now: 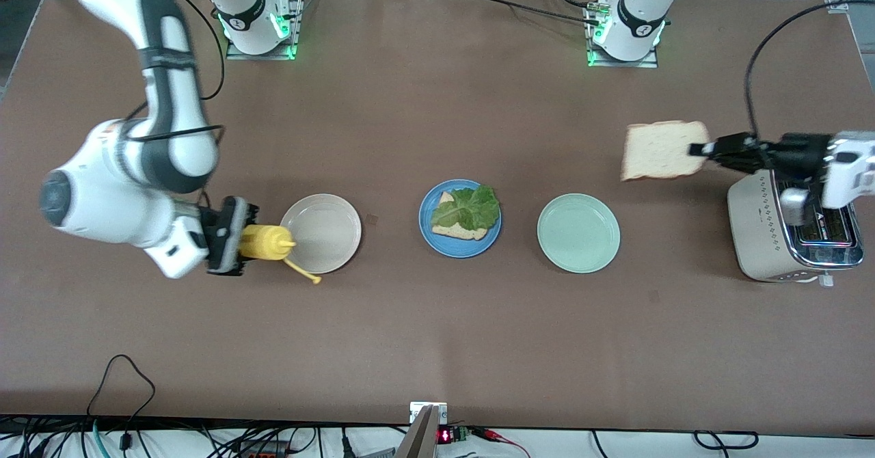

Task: Make sandwich in blue plate with both arms

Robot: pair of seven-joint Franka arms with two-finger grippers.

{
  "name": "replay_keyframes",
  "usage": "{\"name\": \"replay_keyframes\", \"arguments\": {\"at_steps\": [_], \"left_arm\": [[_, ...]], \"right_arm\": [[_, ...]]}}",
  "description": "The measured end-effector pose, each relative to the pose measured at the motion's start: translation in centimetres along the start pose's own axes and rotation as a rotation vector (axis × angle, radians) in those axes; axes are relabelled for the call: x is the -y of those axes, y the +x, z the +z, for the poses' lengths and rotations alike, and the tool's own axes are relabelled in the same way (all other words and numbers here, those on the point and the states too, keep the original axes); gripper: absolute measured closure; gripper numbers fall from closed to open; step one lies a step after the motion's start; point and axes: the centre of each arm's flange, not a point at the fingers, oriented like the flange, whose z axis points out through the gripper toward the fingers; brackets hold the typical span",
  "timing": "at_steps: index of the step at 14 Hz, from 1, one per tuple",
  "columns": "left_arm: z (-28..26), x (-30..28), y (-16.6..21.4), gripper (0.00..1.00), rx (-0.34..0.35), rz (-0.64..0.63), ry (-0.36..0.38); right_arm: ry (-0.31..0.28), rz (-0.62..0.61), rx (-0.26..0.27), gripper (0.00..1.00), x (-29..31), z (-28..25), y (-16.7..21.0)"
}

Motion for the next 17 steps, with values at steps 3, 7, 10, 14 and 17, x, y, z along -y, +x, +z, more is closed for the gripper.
{"name": "replay_keyframes", "arguments": {"at_steps": [3,7,10,14,17], "left_arm": [[8.5,-0.2,4.0,0.91,-0.089,-0.012,-0.139],[17.0,0.3,7.7,0.91,-0.185,0.001,-0.163],[23.7,3.5,9.7,0.91,-0.212,0.042,-0.217],[30.7,7.0,10.5,0.91,-0.201,0.070,-0.207],[33.3,7.6,10.7,0.91,-0.210,0.064,-0.184]], "right_arm": [[-0.033,-0.004,-0.223,0.49,-1.7,-1.8,-8.3],[-0.126,-0.026,-0.507,0.49,-0.9,-1.2,-17.3],[-0.197,-0.026,-0.652,0.49,0.8,-0.4,-23.0],[-0.202,0.008,-0.736,0.49,2.7,1.6,-29.3],[-0.177,0.038,-0.780,0.49,3.6,4.3,-32.2]]}}
